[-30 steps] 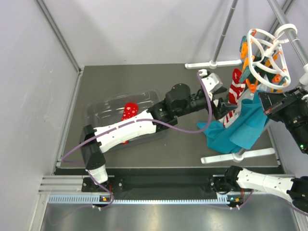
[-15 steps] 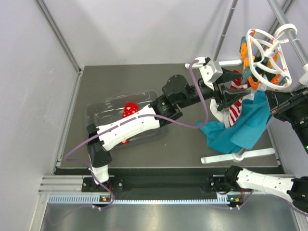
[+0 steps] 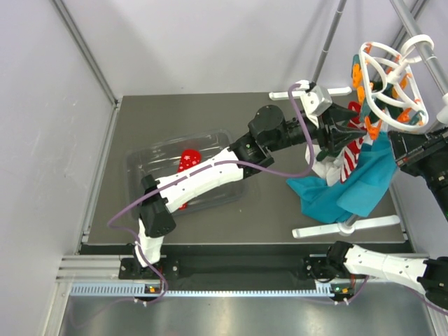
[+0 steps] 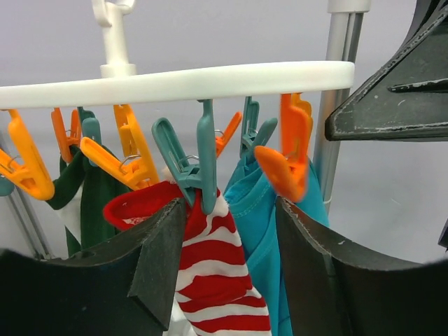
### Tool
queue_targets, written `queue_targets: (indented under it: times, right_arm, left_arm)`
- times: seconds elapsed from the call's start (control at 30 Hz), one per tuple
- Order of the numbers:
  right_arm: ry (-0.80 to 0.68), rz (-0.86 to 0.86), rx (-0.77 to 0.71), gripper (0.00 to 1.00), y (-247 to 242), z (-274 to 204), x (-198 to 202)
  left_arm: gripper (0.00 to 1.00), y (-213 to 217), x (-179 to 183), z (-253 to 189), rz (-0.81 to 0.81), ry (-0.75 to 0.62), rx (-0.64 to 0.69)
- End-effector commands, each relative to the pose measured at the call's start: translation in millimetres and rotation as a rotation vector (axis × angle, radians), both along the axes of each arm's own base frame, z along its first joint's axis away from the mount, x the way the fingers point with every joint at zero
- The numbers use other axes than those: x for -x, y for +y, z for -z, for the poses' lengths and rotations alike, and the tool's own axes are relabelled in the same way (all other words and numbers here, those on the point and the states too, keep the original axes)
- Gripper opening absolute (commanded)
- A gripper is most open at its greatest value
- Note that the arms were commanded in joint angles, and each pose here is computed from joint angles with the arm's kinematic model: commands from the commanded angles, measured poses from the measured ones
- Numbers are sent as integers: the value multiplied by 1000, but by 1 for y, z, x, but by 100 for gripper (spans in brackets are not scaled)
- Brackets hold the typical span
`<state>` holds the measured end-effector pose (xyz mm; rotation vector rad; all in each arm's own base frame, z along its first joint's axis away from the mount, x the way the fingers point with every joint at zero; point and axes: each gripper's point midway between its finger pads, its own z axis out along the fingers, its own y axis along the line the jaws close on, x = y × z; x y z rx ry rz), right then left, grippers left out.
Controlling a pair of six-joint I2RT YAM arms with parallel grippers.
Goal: Clip the socks to the hanger
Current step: Open the clamp at the hanger.
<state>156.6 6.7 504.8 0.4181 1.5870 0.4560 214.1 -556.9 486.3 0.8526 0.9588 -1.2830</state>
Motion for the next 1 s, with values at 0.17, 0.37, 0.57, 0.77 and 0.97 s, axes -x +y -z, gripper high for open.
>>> queue_targets:
  times: [0.17, 0.37, 0.57, 0.77, 0.97]
  right_arm:
    - [-26, 14, -10, 11, 0, -11, -3]
    - [-27, 9, -5, 11, 1, -12, -3]
    - [-21, -2, 2, 11, 3, -10, -3]
    - [-18, 0, 2, 11, 2, -7, -2]
    - [-15, -9, 1, 10, 5, -7, -2]
  left_arm:
    - [50, 10, 19, -41, 110, -41, 127]
    - [45, 15, 29, -38, 154, -55, 136]
    - [53, 26, 23, -33, -11, -50, 114]
    - [63, 40, 38, -36, -110, -97, 113]
    - [66, 41, 56, -30, -127, -137, 116]
